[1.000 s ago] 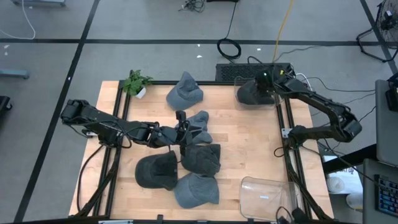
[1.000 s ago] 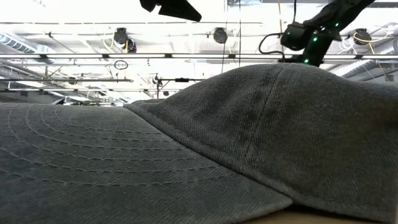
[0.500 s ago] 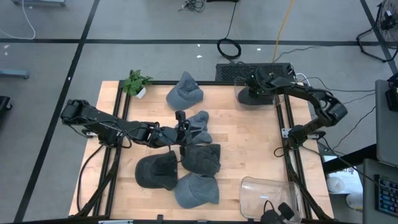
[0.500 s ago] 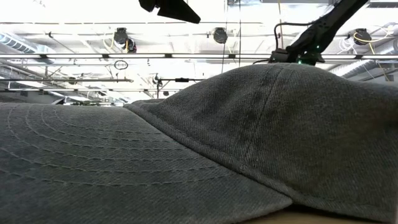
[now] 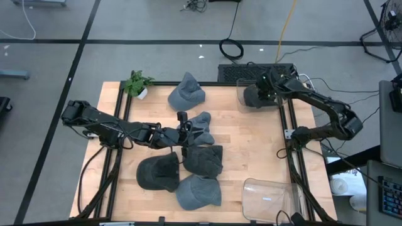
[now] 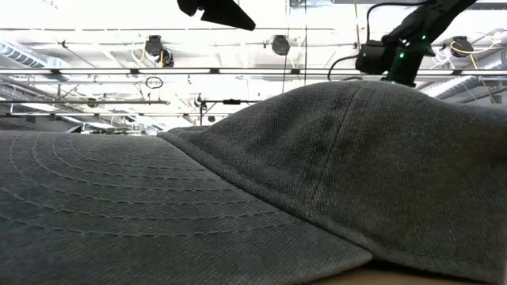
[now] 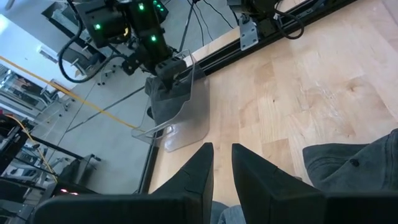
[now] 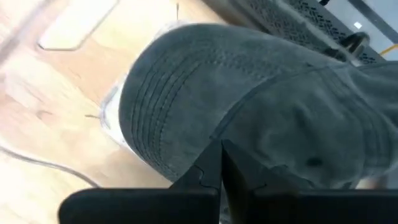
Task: Pick & Place hat
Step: Put the top black cap into the top transparent bin, then put the right black cap into the top transparent bin
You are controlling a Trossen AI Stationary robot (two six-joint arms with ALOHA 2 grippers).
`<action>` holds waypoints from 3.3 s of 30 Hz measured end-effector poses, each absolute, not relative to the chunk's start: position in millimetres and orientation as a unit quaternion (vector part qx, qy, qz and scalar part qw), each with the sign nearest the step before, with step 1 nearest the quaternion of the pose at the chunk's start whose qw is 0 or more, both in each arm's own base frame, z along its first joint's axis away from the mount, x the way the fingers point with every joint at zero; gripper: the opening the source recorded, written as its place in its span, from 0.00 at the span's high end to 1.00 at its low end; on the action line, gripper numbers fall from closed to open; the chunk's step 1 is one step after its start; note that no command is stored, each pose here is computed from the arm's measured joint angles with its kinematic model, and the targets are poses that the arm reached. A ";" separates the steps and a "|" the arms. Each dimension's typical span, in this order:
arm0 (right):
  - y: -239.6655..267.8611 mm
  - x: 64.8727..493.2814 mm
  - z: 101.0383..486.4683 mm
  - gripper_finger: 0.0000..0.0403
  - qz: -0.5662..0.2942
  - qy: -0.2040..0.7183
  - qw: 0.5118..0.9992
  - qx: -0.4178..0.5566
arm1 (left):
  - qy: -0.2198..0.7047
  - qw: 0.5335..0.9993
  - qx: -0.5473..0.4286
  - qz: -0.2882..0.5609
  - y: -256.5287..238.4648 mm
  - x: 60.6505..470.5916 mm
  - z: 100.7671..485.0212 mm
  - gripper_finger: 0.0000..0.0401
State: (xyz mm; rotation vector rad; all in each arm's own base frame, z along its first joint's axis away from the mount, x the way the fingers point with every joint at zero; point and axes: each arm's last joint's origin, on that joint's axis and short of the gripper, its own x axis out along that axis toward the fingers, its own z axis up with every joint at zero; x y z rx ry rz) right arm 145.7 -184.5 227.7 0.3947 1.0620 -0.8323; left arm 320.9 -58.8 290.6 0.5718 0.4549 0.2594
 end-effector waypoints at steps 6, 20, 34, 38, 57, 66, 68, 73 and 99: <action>-199.2 148.6 196.1 1.00 -0.376 0.534 0.729 0.206 | 0.222 0.926 0.277 0.127 -58.7 320.9 290.6 0.83; -193.6 147.3 223.7 1.00 -0.395 0.466 0.768 0.191 | 0.223 0.928 0.271 0.128 -58.7 320.7 290.2 0.83; -221.3 162.9 169.9 1.00 -0.381 0.535 0.724 0.210 | 0.224 0.928 0.270 0.128 -58.7 320.6 289.9 0.83; -221.9 165.7 158.7 1.00 -0.370 0.552 0.715 0.218 | 0.223 0.929 0.265 0.129 -58.7 320.6 289.9 0.83; -152.3 178.0 275.8 1.00 -0.161 0.258 0.938 0.168 | 0.219 0.930 0.265 0.132 -56.8 321.4 290.8 0.83; -61.5 218.9 273.9 0.85 0.137 0.103 0.983 0.057 | 0.219 0.930 0.261 0.136 -54.7 321.8 290.9 0.83; -35.4 228.0 268.0 0.74 0.176 0.082 0.980 0.033 | 0.220 0.930 0.261 0.136 -54.8 321.7 290.7 0.83; 27.7 242.5 236.3 0.45 0.149 0.130 0.975 -0.100 | 0.221 0.930 0.261 0.136 -54.7 321.6 290.6 0.83; 114.2 291.0 183.0 0.34 0.152 0.339 0.884 -0.284 | 0.217 0.938 0.229 0.144 -53.9 321.7 290.4 0.83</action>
